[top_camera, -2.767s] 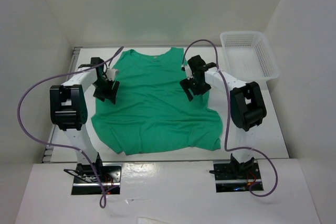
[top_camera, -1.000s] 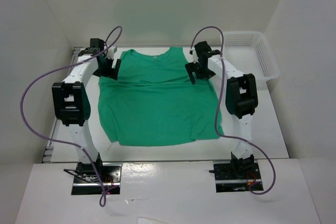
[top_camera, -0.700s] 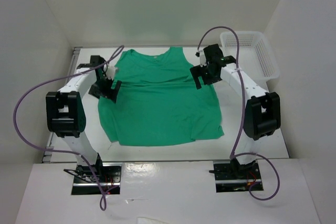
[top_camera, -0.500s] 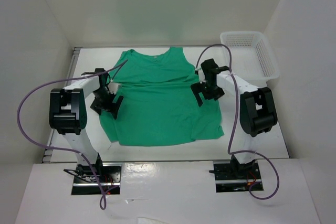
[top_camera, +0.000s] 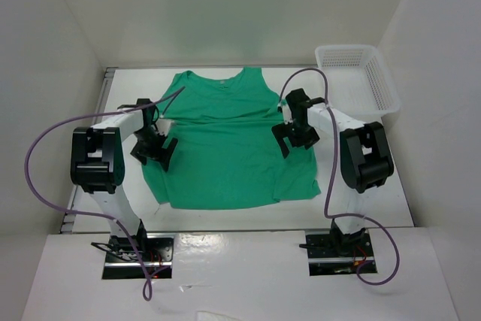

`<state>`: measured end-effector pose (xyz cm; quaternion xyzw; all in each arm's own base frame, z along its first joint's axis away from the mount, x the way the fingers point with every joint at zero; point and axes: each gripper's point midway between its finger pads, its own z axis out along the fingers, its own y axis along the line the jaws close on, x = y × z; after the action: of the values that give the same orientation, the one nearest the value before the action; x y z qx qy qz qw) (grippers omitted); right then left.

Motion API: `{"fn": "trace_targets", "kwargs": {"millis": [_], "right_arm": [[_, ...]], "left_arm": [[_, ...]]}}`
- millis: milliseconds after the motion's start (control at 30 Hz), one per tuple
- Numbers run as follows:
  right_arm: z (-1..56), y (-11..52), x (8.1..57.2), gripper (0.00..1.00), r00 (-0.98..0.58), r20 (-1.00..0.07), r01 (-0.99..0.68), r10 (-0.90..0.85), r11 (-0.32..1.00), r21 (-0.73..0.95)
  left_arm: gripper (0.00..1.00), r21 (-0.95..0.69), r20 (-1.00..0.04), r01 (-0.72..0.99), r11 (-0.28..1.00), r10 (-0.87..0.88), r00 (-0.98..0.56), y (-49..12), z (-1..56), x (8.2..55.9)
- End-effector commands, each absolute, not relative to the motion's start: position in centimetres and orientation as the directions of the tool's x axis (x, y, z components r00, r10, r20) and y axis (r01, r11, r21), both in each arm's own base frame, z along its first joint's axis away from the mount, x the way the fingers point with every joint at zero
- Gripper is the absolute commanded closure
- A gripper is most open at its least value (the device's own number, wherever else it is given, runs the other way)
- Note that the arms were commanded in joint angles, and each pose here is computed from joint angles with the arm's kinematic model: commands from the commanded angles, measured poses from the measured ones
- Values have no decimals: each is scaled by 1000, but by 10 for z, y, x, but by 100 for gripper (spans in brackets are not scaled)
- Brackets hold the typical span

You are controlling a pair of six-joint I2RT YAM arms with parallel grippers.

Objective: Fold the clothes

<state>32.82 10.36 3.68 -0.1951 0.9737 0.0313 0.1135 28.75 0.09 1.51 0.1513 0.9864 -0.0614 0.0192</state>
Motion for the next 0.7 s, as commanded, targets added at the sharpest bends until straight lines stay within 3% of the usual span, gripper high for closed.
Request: {"fn": "trace_targets", "kwargs": {"millis": [0, 333, 667], "right_arm": [[22, 100, 327, 1, -894, -204, -404, -398, 915, -16], [8, 100, 331, 1, -892, -175, -420, -417, 907, -16], [-3, 79, 350, 1, -888, -148, -417, -435, 898, -137]], "left_arm": [[1, -169, 24, 335, 927, 344, -939, -2, -9, 259], [1, -77, 70, 354, 932, 360, -930, 32, 3, 250], [1, 21, 119, 425, 905, 420, -900, 56, 1, 267]]}}
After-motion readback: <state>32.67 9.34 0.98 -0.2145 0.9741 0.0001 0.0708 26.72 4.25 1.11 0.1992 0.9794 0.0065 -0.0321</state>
